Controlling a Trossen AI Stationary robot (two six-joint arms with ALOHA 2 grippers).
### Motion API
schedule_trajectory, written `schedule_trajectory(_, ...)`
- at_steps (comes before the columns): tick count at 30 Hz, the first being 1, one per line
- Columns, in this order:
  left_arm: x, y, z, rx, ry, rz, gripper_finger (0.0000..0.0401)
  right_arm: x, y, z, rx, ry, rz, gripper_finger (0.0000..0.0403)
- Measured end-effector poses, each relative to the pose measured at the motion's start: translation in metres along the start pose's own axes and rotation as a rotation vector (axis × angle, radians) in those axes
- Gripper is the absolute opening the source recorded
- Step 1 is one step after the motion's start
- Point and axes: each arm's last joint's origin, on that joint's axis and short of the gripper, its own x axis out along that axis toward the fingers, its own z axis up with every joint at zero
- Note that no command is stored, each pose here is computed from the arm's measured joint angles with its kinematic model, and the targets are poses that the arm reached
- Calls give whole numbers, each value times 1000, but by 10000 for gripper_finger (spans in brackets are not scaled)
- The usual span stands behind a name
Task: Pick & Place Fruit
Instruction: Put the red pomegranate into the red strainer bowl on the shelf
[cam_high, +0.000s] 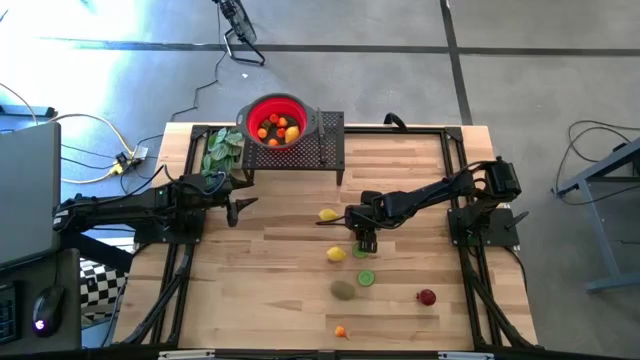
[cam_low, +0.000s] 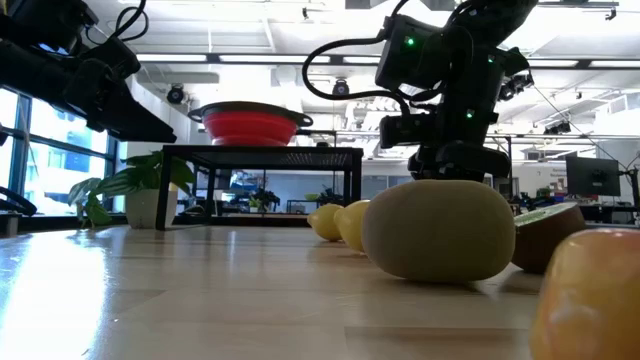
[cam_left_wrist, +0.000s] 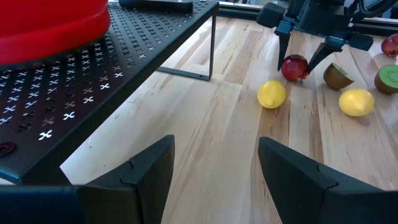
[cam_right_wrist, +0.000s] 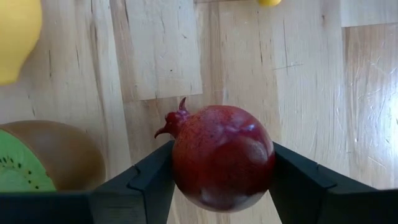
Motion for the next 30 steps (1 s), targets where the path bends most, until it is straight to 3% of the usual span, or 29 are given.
schedule_trajectory(11,0,0,0,0,0,0,228,-18,-2,6,9,-64,-20,212)
schedule_trajectory(24,0,0,-1,1,8,-3,228,-82,-11,44,70,-389,-197,213)
schedule_trajectory(30,0,0,-1,1,8,-3,228,-109,-21,73,74,-631,-262,212)
